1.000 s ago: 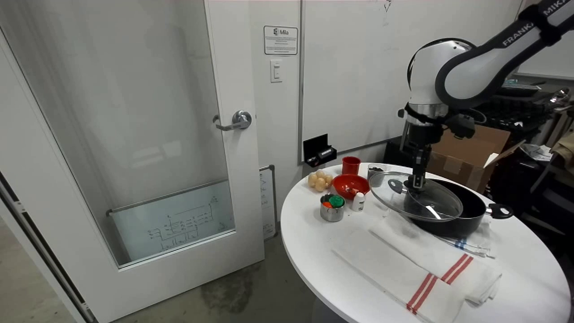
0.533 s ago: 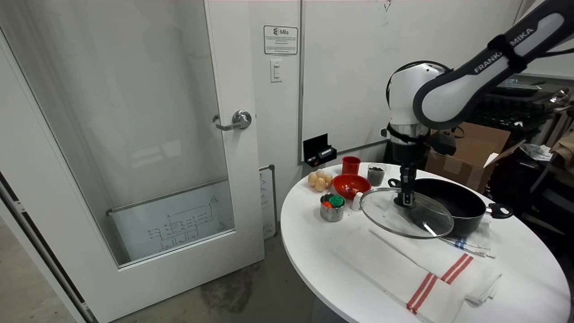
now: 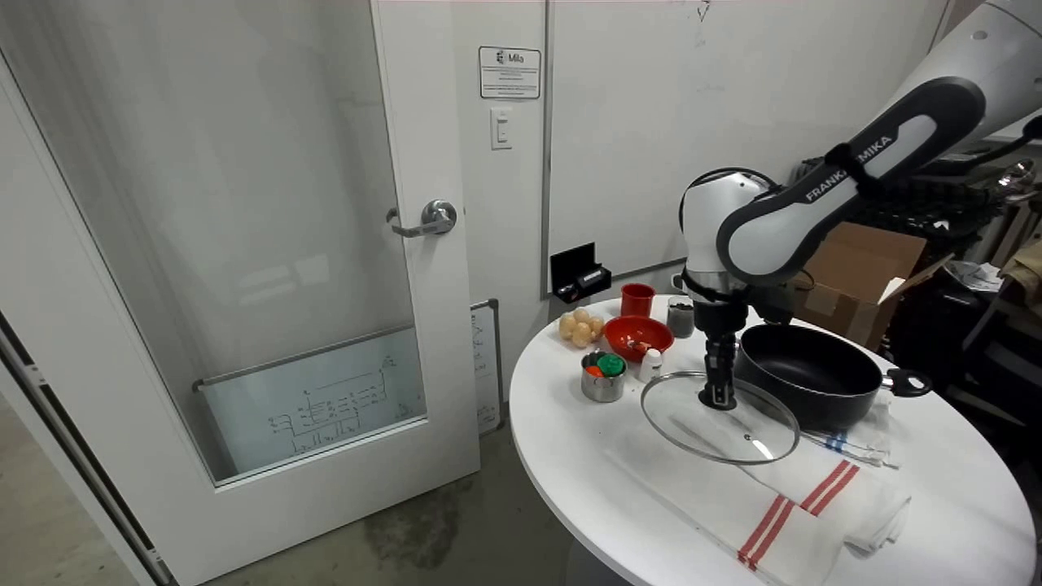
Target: Remove the glass lid from the top of the black pot.
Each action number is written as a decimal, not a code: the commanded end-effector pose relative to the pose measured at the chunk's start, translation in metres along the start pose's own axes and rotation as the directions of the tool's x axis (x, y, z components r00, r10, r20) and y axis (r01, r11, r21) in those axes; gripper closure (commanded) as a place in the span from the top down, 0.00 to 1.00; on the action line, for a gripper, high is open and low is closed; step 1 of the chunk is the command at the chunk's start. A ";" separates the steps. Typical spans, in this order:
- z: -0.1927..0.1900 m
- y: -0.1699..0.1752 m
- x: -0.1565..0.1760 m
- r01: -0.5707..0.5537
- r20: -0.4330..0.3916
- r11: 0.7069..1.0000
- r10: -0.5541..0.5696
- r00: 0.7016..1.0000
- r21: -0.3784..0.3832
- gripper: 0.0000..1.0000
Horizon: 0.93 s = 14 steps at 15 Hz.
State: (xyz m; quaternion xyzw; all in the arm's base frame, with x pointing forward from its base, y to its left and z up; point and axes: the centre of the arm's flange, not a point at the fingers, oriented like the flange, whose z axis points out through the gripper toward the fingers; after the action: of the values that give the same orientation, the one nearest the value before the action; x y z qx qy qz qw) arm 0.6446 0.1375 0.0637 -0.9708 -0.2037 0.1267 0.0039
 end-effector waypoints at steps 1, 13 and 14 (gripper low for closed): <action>0.010 0.009 0.031 -0.001 -0.003 1.000 0.001 1.000 0.020 0.25; 0.072 0.024 0.036 -0.065 0.004 0.998 0.065 0.998 -0.016 0.25; 0.073 0.022 0.035 -0.068 0.004 0.998 0.068 0.998 -0.014 0.25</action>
State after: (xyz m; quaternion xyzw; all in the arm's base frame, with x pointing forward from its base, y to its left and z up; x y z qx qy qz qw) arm 0.6597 0.1268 -0.0101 -0.9754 -0.1760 0.1326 -0.0019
